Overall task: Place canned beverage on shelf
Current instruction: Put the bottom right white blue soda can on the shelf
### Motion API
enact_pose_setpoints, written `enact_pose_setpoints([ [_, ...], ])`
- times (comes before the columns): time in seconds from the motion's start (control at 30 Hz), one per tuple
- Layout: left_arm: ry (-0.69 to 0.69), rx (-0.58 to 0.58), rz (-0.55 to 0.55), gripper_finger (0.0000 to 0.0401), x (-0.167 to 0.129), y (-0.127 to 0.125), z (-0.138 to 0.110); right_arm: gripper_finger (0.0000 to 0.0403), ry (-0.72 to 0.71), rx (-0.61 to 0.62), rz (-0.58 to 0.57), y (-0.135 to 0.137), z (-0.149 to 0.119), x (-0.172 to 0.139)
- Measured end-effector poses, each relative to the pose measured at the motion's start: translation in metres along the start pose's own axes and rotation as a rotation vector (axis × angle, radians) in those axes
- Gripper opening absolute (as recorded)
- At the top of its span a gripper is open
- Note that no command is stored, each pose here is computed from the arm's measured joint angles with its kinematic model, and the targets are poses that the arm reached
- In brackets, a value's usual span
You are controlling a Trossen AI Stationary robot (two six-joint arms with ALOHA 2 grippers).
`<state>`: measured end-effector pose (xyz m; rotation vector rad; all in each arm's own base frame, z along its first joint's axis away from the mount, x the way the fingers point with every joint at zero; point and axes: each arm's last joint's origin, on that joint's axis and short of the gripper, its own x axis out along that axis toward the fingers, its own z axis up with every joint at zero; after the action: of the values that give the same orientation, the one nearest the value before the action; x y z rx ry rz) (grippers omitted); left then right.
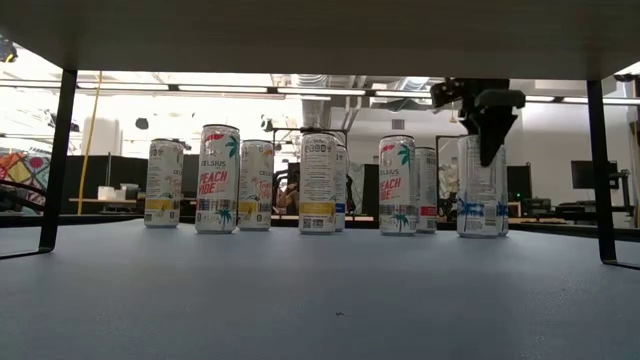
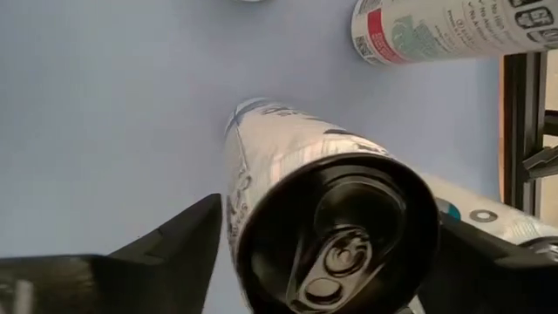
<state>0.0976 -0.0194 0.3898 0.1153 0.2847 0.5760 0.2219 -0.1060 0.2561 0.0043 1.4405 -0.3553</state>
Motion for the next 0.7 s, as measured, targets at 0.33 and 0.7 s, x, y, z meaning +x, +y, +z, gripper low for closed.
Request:
enact_pose_setpoints([
  [0.33,0.0,0.011,0.0,0.0199,0.0,0.0,0.0,0.023,-0.034,-0.003,0.0,0.001,0.003,0.0],
  [0.7,0.0,0.011,0.0,0.0199,0.0,0.0,0.0,0.0231,-0.105,0.024,0.011,0.005,0.014,-0.015],
])
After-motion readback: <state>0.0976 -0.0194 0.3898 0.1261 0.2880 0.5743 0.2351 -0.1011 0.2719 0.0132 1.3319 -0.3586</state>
